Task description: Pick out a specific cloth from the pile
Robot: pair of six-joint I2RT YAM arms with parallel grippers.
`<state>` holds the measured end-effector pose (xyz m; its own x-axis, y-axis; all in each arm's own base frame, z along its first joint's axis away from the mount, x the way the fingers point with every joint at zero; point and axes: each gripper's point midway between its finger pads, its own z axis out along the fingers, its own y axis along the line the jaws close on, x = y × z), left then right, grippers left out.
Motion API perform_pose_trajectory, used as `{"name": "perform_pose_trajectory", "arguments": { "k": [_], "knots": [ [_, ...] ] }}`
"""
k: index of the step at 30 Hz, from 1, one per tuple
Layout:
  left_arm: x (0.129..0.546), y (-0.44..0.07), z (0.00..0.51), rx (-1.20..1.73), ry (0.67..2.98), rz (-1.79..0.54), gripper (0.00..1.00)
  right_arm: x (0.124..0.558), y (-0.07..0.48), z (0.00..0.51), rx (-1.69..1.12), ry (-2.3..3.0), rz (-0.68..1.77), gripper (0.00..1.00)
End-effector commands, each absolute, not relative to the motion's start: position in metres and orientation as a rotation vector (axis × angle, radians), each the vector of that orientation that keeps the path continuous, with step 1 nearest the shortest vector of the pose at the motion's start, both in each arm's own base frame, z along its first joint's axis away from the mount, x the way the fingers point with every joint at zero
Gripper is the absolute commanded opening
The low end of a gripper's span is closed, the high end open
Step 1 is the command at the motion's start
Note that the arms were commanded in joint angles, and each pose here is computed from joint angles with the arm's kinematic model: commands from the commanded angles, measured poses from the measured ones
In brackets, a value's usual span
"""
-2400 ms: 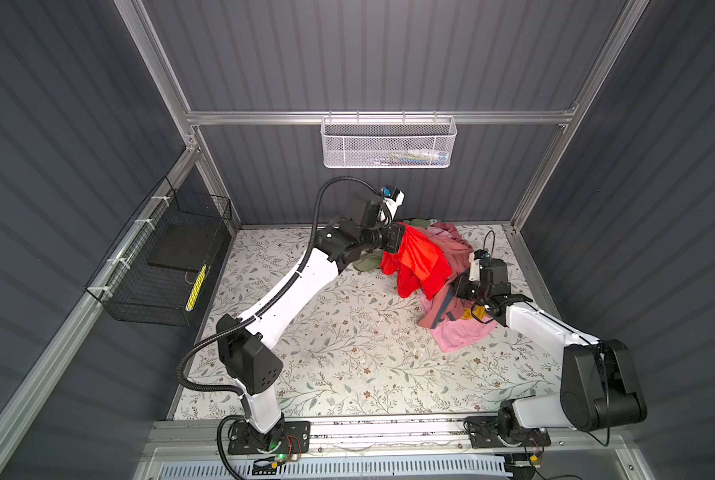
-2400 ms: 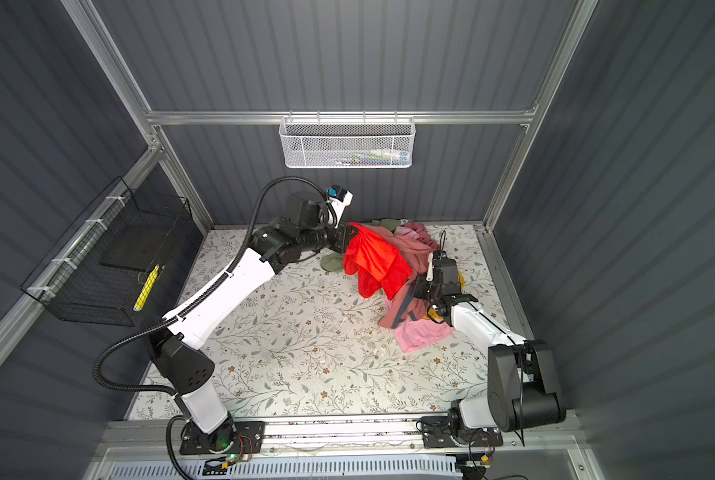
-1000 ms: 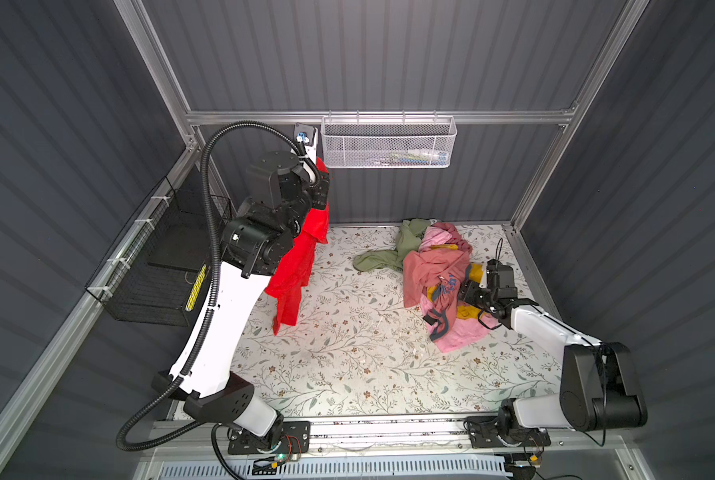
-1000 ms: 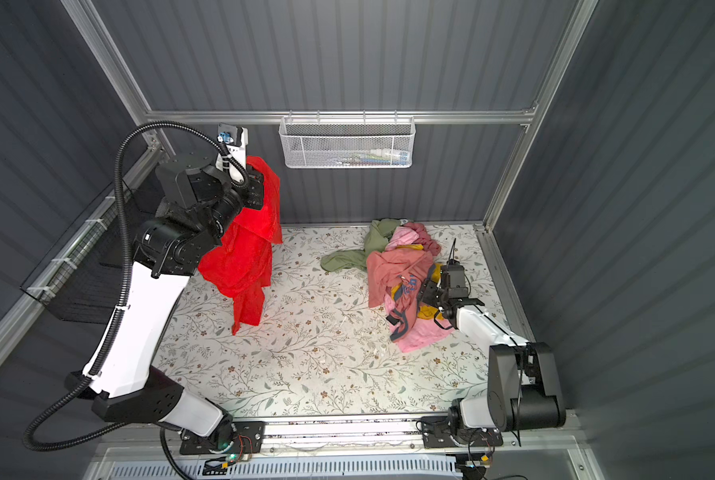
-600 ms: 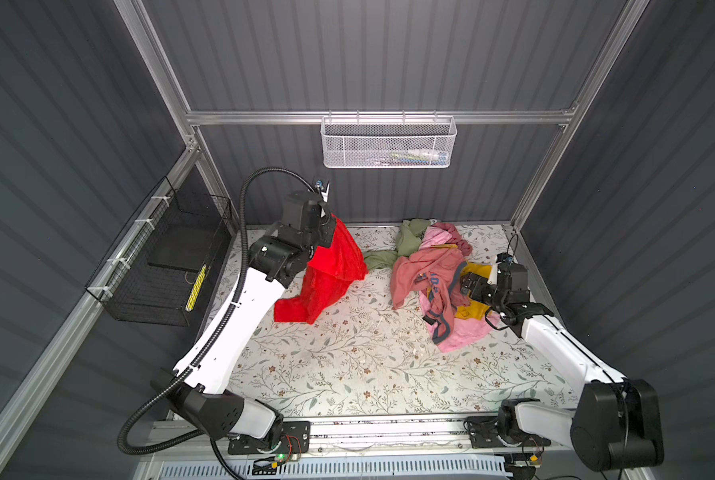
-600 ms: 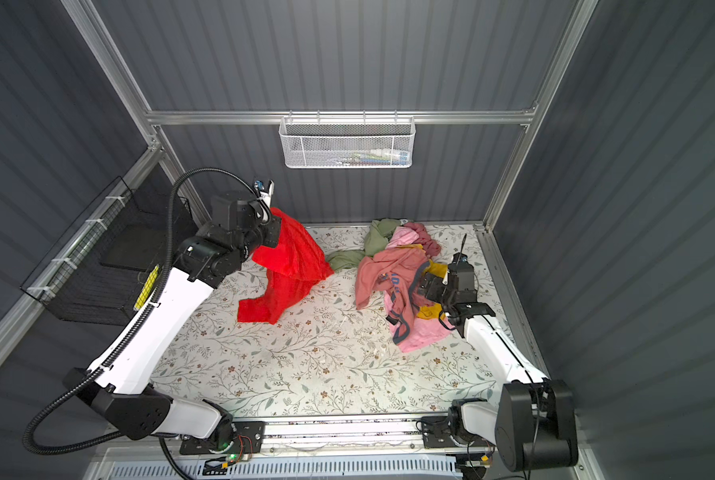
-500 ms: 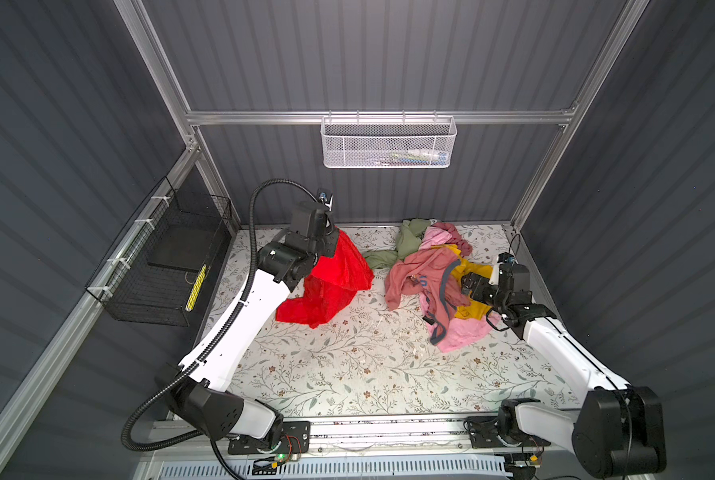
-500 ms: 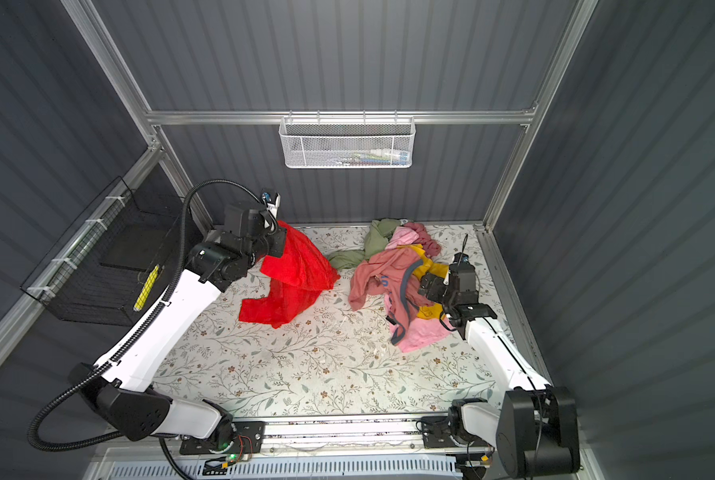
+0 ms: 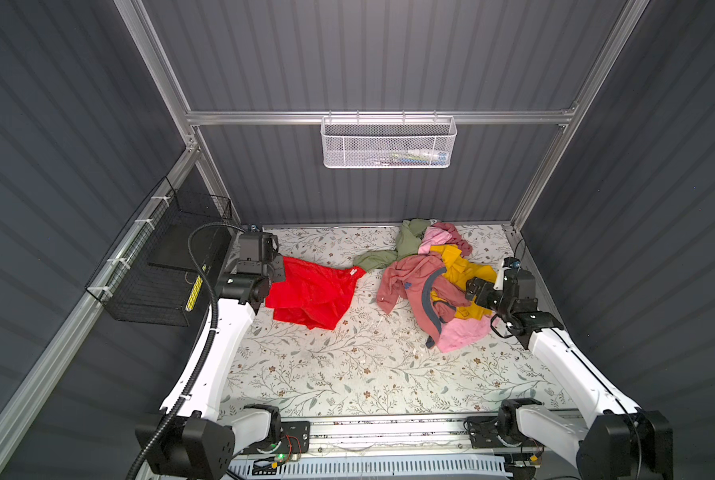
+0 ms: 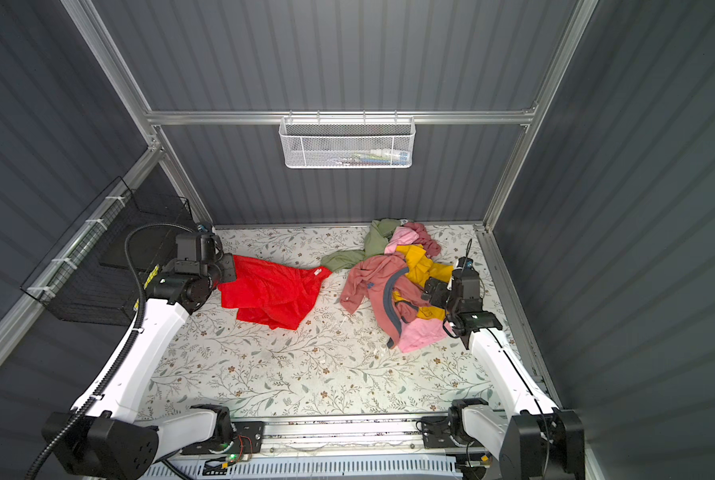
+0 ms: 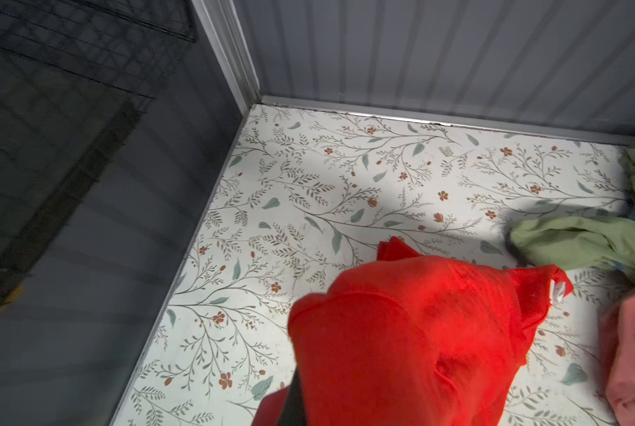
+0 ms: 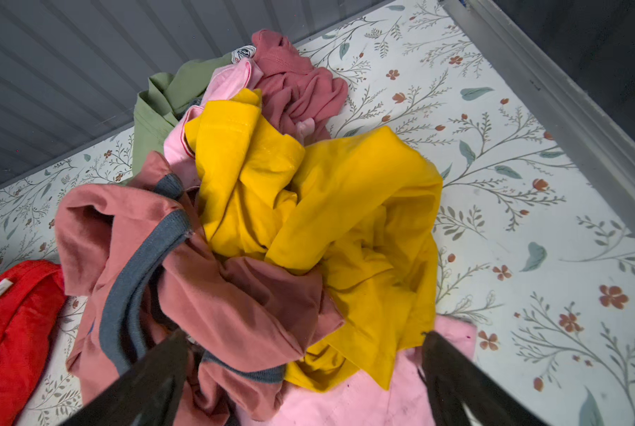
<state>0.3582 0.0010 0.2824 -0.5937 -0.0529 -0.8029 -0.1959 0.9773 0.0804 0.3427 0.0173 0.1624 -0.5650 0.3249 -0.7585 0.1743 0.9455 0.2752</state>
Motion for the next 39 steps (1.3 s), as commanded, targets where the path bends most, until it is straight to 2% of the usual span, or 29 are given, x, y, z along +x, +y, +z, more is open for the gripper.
{"name": "perform_pose_trajectory", "arguments": {
  "k": [1,9,12,16,32,39],
  "knots": [
    [0.351,0.013,0.304,-0.198,2.137,0.254,0.00,0.335,0.011,0.154,0.350,2.211,0.161,0.98],
    [0.347,0.046,0.347,-0.189,2.047,0.535,0.00,0.324,0.001,0.154,0.350,2.200,0.084,0.99],
    [0.344,0.047,0.362,-0.186,2.013,0.541,0.00,0.323,0.000,0.155,0.346,2.197,0.075,0.99],
    [0.351,0.029,0.365,-0.124,2.021,0.418,0.00,0.324,0.000,0.156,0.345,2.196,0.078,0.99],
    [0.379,-0.043,0.273,0.013,2.220,0.078,0.00,0.320,0.007,0.162,0.327,2.184,0.127,0.97],
    [0.392,-0.076,0.242,0.001,2.245,-0.164,0.00,0.319,0.010,0.164,0.323,2.182,0.148,0.96]
  ]
}}
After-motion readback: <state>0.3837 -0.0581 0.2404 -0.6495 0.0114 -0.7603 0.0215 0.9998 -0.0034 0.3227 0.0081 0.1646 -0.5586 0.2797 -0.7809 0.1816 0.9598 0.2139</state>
